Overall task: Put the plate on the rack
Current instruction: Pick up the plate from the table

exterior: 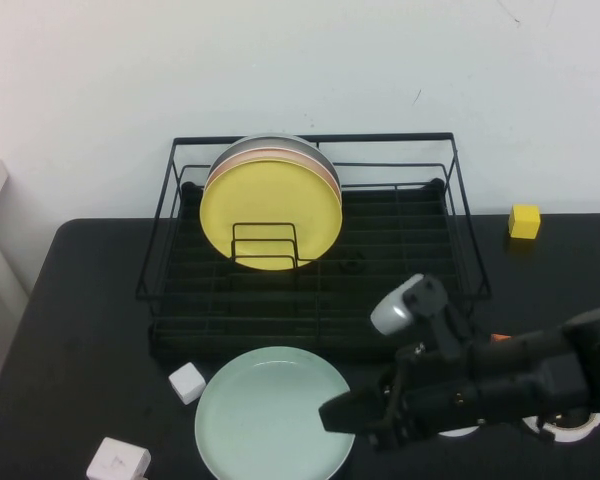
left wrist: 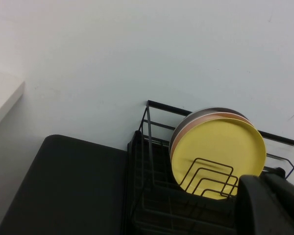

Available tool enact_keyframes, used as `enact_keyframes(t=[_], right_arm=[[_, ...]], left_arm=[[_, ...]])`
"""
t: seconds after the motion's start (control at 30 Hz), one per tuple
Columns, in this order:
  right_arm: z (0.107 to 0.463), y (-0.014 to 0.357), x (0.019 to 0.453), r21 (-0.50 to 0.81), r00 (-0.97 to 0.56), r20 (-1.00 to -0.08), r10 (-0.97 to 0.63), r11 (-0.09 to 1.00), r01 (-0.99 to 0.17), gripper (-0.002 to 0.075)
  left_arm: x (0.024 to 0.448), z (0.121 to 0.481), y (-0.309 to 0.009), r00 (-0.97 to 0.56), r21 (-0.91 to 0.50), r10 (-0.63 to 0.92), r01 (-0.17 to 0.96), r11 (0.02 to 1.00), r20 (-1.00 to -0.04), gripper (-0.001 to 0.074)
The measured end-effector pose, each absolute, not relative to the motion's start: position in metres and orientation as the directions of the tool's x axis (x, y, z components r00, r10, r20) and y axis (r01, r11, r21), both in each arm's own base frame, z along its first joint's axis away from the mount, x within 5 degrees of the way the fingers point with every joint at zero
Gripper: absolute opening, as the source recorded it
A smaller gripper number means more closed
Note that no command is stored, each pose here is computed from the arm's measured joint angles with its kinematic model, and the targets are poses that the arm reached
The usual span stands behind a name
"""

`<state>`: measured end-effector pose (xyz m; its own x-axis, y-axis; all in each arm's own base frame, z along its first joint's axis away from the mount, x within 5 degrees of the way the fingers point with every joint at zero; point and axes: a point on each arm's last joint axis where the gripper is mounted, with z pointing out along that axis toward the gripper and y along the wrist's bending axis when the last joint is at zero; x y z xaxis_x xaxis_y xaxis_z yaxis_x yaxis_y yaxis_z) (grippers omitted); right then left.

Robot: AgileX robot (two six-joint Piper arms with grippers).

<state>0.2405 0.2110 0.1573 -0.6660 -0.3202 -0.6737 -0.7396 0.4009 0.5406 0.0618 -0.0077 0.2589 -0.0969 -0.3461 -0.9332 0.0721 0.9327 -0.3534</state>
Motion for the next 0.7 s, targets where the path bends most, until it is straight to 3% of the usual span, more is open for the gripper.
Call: enact_keyframes(t=[0.17, 0.27, 0.4, 0.5, 0.7], right_arm=[[0.127, 0.214, 0.25, 0.672, -0.849, -0.471, -0.239, 0.527, -0.521, 0.0043], [0.126, 0.218, 0.256, 0.677, -0.863, -0.456, -0.216, 0.545, -0.494, 0.0081], [0.139, 0.231, 0.267, 0.623, -0.829, -0.504, -0.245, 0.561, -0.545, 0.0097], [0.148, 0.239, 0.271, 0.535, -0.775, -0.522, -0.357, 0.57, -0.623, 0.0099], [0.163, 0.251, 0.263, 0.354, -0.615, -0.377, -0.693, 0.506, -0.787, 0.0094]], left_arm=[[0.062, 0.259, -0.008, -0.099, -0.357, -0.35, 0.072, 0.931, -0.932, -0.0003], [0.062, 0.257, -0.008, -0.123, -0.373, -0.363, 0.068, 0.925, -0.924, -0.0002], [0.067, 0.252, -0.01, -0.241, -0.404, -0.385, 0.032, 0.914, -0.891, -0.0002], [0.075, 0.249, -0.012, -0.338, -0.415, -0.392, -0.006, 0.91, -0.855, -0.0002], [0.095, 0.244, -0.014, -0.517, -0.411, -0.393, -0.086, 0.908, -0.76, -0.0002]])
